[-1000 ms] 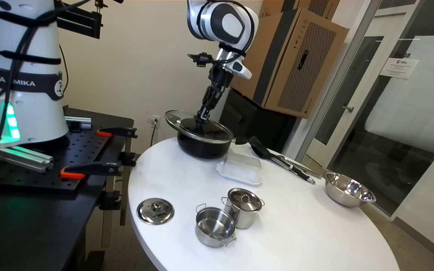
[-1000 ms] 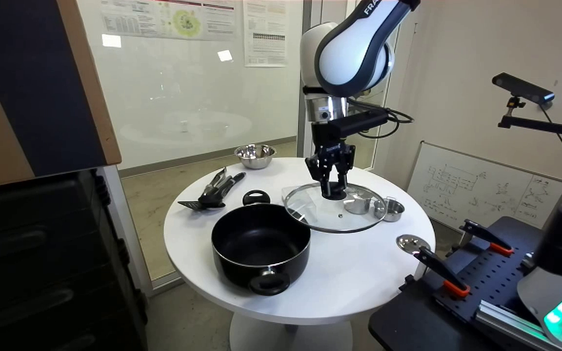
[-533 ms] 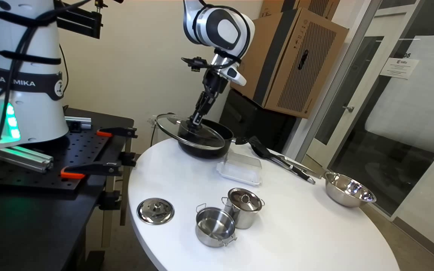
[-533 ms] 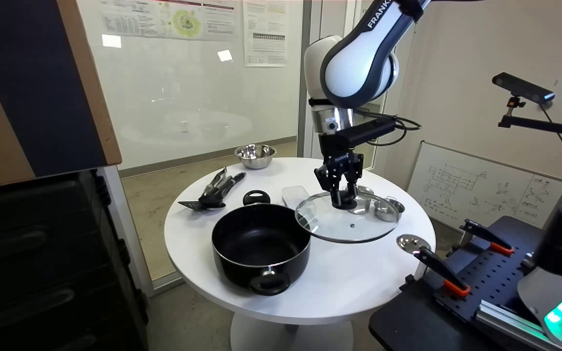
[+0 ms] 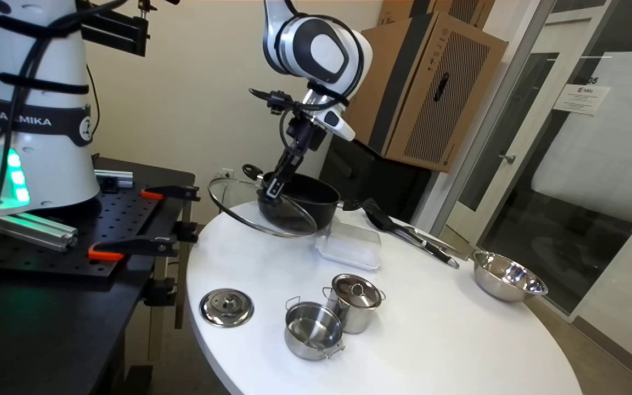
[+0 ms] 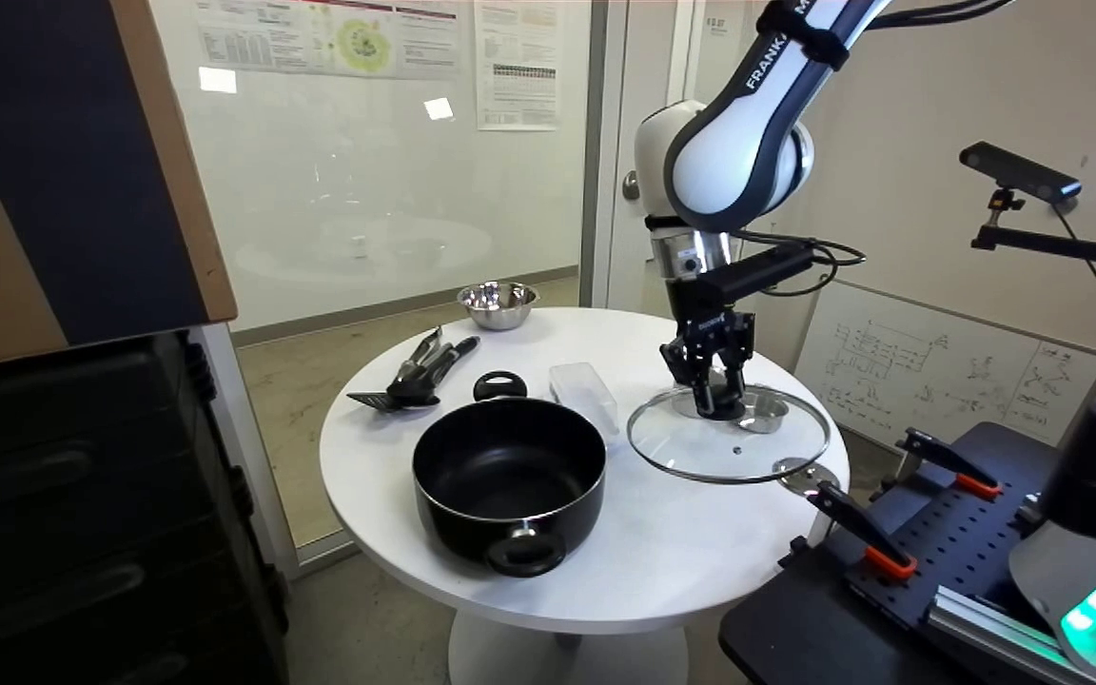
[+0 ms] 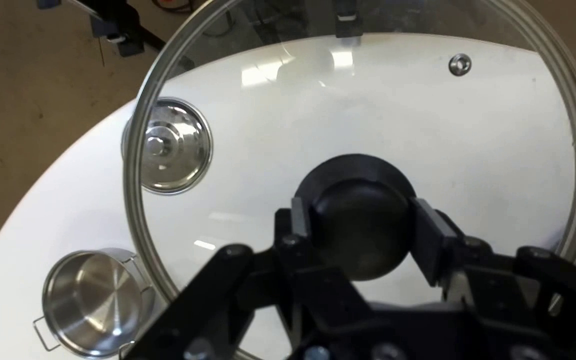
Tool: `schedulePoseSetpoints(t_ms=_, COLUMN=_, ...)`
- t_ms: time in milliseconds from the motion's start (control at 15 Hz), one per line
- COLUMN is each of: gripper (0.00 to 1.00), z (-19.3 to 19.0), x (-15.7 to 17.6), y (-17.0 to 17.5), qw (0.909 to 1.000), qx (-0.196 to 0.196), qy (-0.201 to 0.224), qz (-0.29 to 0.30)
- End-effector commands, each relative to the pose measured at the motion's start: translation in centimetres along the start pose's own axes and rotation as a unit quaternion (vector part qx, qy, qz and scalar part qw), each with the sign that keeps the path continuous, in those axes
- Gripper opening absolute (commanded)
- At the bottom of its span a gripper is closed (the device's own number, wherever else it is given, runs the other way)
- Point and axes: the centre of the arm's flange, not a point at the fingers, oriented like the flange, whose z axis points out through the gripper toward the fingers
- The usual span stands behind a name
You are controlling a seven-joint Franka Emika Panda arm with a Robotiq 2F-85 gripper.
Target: Place the lid on the table
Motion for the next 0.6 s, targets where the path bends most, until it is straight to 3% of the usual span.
schedulePoseSetpoints(t_ms=0, gripper=0.25, z=0.5, x=-0.3, y=0.7, qw=0.9998, qx=-0.016, qy=0.007, qz=0.010)
schedulePoseSetpoints(t_ms=533, gripper=0.25, z=3.4, x=1.5, y=-3.4, qw=0.9985, qx=-0.030, qy=0.037, qz=0.026)
